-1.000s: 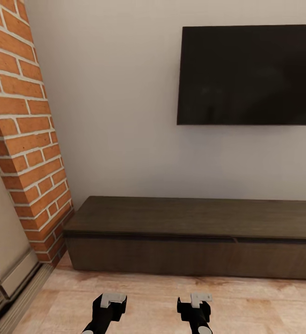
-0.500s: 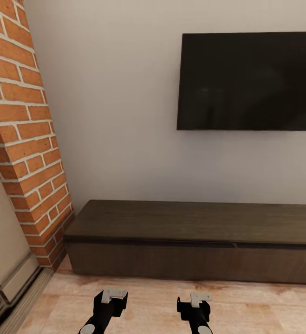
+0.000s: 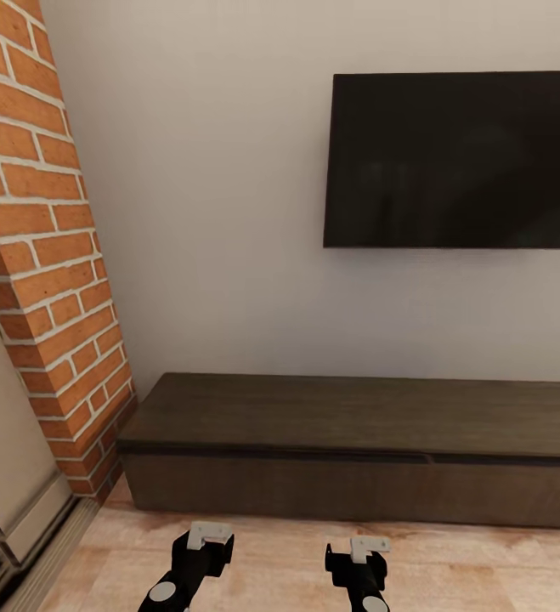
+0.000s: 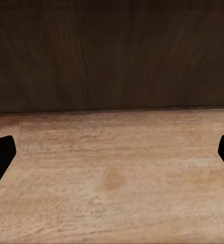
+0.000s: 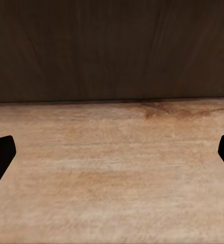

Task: Place each of the two pumpkins and all three candles from the living room inside a cabinet in the living room (use any cabinet), then make sure every cabinet is closed, and position the cauldron so it is next to a table in the living room.

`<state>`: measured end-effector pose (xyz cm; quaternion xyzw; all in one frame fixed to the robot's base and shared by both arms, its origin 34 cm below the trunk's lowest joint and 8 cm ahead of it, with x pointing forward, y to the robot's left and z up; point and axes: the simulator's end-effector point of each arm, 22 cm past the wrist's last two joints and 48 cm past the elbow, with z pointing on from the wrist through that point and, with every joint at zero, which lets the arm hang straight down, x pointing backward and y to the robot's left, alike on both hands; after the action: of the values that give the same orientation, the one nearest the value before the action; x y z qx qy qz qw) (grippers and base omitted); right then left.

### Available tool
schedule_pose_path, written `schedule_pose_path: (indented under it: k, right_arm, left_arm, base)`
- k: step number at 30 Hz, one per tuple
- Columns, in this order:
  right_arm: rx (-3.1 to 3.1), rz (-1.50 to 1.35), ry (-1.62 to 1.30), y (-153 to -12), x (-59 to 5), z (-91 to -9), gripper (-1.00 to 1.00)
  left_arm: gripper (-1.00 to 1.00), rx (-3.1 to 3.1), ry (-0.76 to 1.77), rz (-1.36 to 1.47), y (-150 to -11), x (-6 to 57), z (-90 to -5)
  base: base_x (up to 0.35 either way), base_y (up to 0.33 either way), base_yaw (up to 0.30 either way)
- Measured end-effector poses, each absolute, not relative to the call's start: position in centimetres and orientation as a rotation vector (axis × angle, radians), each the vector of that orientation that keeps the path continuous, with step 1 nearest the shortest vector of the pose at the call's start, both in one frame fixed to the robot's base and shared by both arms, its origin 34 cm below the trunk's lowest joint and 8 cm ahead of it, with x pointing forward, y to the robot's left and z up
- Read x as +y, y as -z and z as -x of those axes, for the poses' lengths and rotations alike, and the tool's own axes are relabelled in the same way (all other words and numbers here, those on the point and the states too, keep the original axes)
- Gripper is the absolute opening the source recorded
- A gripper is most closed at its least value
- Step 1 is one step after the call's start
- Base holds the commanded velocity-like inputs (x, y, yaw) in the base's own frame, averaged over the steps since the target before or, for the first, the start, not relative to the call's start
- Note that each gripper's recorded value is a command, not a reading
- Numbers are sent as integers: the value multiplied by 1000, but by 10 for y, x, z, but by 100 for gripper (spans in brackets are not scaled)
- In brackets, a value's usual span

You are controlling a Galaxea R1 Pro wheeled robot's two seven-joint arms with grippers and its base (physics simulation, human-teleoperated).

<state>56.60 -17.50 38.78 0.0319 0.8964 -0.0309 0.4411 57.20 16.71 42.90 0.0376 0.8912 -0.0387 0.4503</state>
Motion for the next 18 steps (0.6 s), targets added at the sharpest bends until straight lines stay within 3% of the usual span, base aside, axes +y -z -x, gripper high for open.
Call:
schedule_pose_path:
  k: [18]
  right_arm:
    - [2227,-85,75,-426,-176,-574,100]
  left_arm:
    - [100,2244,99,-86,-462,167,-576]
  base:
    - [0,0,0]
